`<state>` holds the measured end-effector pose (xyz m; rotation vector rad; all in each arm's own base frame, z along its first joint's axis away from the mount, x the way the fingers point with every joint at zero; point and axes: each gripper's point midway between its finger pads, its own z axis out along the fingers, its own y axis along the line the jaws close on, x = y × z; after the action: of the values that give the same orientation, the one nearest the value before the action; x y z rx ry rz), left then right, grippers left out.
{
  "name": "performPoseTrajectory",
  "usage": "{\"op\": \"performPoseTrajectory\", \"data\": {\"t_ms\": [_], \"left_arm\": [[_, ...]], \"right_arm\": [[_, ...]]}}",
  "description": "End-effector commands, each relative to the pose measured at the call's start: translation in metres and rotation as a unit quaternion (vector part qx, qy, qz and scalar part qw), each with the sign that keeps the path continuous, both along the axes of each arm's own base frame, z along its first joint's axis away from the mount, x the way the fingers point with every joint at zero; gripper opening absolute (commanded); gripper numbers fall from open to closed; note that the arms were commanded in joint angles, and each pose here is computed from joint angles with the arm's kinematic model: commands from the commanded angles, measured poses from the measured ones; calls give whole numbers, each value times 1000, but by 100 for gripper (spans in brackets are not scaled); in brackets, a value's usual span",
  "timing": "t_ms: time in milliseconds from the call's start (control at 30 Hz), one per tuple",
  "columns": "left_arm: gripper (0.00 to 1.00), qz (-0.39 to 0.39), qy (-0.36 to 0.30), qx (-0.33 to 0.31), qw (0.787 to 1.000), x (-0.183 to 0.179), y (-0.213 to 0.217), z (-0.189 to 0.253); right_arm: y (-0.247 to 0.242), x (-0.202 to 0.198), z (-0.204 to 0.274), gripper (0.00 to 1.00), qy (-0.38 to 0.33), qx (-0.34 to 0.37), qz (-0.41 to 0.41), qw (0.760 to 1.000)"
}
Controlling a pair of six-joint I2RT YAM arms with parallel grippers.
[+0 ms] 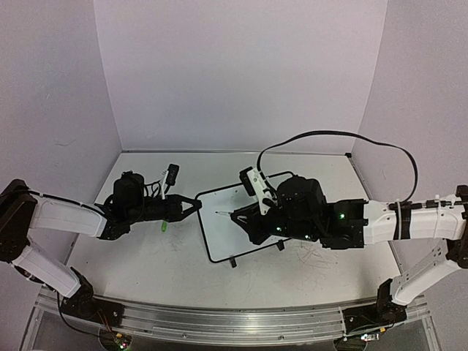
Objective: Write a sentence on the whiteboard
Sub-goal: Hold the whiteboard at the center of the board, then write a sentence on the whiteboard.
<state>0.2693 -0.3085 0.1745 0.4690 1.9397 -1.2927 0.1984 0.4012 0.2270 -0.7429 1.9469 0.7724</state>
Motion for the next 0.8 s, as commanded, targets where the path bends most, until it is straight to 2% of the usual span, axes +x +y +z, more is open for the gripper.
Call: {"op": "performPoseTrajectory", "data": {"t_ms": [0, 300, 533, 767], "left_arm": [[17, -1, -46, -29, 999, 10, -3, 32], [12, -6, -50, -26, 998, 10, -3, 30], [17, -11, -53, -25, 998, 11, -6, 30], [6, -10, -57, -21, 998, 13, -6, 27]], "right_arm": [[13, 6, 22, 0, -18, 20, -5, 1000], [20, 16, 15, 0, -18, 3, -22, 1000], [21, 16, 17, 0, -18, 6, -20, 1000], [18, 16, 17, 0, -18, 5, -24, 1000]]}}
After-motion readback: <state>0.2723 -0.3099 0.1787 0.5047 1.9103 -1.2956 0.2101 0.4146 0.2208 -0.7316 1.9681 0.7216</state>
